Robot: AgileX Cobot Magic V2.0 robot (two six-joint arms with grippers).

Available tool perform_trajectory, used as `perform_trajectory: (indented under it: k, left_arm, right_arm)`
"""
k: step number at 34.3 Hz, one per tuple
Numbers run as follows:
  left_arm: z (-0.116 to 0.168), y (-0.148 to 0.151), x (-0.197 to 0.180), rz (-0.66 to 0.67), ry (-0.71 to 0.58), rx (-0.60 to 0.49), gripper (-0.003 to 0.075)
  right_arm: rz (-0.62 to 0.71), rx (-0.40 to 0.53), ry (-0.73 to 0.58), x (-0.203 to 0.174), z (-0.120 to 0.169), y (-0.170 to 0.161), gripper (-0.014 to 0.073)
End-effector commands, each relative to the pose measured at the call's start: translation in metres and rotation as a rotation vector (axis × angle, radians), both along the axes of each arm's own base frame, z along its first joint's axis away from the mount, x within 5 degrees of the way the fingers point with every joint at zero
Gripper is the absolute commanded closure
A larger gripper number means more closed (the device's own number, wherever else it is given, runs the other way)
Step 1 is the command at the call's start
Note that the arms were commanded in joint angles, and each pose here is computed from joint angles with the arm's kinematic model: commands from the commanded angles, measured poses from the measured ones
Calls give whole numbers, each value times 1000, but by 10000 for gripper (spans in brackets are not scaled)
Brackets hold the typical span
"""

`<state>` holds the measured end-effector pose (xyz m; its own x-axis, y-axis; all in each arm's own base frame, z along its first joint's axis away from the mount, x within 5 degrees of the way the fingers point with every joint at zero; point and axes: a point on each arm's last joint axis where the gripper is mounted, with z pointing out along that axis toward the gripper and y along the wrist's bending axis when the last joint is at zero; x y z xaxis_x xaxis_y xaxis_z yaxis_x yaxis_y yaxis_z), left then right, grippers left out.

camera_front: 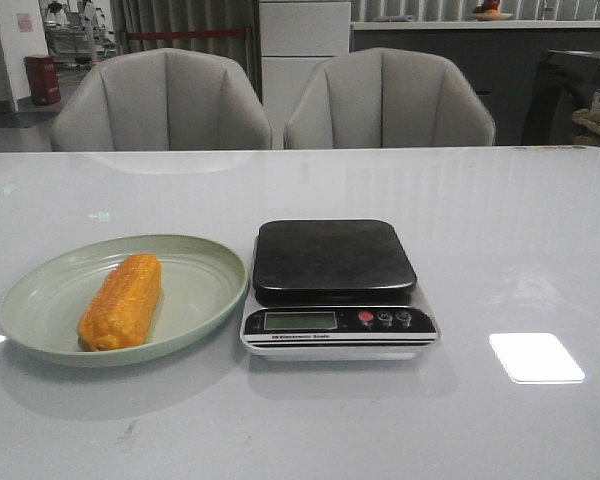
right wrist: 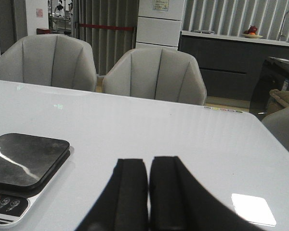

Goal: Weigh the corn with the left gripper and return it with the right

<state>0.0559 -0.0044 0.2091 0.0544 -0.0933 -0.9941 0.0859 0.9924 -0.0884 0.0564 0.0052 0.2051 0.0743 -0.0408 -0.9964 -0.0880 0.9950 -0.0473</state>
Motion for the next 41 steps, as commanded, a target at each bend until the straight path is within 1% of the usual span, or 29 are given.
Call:
perform_trajectory:
  k: [1, 26, 28, 32, 34, 36, 41]
  left_arm:
    - [-2, -1, -1, -16, -68, -15, 606]
    - [-2, -1, -1, -16, -68, -15, 606]
    - [-1, -1, -1, -18, -84, -16, 606]
    - [15, -3, -5, -39, -244, -29, 606]
    - [22, -3, -6, -39, -266, -30, 606]
    - [35, -2, -8, -30, -245, -28, 606]
    - [70, 1, -9, -2, -131, -22, 606]
  right_arm:
    - [-9, -6, -94, -2, 5, -1, 402]
    - [-9, -6, -94, -2, 5, -1, 402]
    - [-9, -6, -94, -2, 5, -1, 402]
    - [-9, -6, -94, -2, 5, -1, 402]
    - [-9, -6, -94, -2, 5, -1, 402]
    - [-9, -6, -94, -2, 5, -1, 402]
    - [-9, -6, -94, -2, 5, -1, 402]
